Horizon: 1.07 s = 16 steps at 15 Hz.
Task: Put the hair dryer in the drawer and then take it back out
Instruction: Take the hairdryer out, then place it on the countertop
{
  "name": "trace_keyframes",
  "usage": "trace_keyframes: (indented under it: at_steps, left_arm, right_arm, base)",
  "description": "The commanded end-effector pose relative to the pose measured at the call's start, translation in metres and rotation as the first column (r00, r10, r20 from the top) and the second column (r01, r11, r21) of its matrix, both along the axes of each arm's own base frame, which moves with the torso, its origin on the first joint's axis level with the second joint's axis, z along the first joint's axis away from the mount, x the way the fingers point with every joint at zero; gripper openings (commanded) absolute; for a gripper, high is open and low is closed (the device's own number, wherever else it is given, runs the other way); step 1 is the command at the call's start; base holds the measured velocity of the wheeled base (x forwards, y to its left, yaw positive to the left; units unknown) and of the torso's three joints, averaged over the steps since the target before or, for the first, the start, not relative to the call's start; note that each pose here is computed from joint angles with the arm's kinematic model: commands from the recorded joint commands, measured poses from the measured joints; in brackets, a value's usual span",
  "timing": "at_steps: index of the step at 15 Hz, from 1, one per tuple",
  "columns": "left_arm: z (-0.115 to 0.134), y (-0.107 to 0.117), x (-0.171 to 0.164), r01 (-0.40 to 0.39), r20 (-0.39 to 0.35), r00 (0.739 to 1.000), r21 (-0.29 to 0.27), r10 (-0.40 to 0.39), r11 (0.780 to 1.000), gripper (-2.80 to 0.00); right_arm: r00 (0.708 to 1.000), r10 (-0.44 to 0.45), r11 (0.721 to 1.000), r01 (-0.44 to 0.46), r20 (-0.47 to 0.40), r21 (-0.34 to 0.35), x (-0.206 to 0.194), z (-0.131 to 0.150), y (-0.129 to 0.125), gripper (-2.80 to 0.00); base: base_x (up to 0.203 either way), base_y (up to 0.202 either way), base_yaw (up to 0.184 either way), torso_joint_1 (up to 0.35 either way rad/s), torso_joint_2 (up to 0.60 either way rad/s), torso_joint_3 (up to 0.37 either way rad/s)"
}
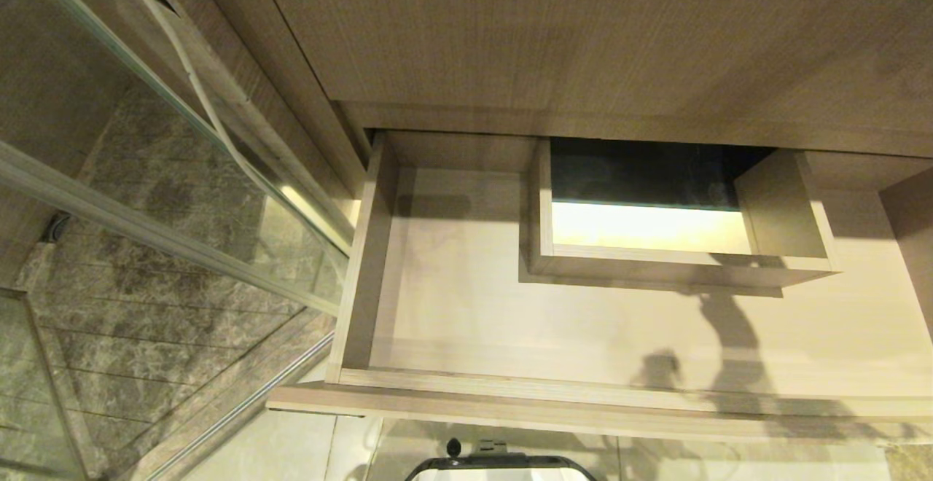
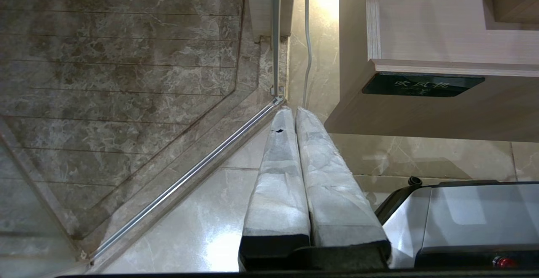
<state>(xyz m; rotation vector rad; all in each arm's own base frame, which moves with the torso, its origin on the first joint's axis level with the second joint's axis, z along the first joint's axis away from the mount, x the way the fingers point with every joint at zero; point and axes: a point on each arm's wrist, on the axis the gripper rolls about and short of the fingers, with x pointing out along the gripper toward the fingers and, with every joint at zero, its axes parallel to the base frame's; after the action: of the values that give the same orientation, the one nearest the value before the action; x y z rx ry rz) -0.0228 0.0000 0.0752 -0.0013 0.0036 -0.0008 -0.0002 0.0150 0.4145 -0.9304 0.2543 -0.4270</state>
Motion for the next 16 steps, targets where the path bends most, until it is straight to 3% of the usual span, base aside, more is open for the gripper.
trace_keyframes:
  at_steps: [1, 11, 16]
  left_arm:
    - [0.000, 0.000, 0.000, 0.001, -0.001, 1.000, 0.000, -0.001, 1.000, -2.80]
    - [0.000, 0.000, 0.000, 0.001, 0.000, 1.000, 0.000, -0.001, 1.000, -2.80]
    - [0.000, 0.000, 0.000, 0.001, -0.001, 1.000, 0.000, -0.001, 1.000, -2.80]
  right_arm:
    - [0.999, 0.008, 0.998, -0.005, 0.046, -0.062, -0.016, 0.005, 0.020, -2.80]
    - [0.984, 0.066, 0.992, -0.047, 0.164, -0.118, -0.051, 0.005, 0.056, -2.80]
    - [0.962, 0.149, 0.975, -0.105, 0.229, -0.197, -0.076, 0.011, 0.070, -2.80]
  base:
    - [0.000, 0.000, 0.000, 0.000, 0.00, 0.000]
    - [0.000, 0.000, 0.000, 0.000, 0.00, 0.000]
    - [0.000, 0.000, 0.000, 0.000, 0.00, 0.000]
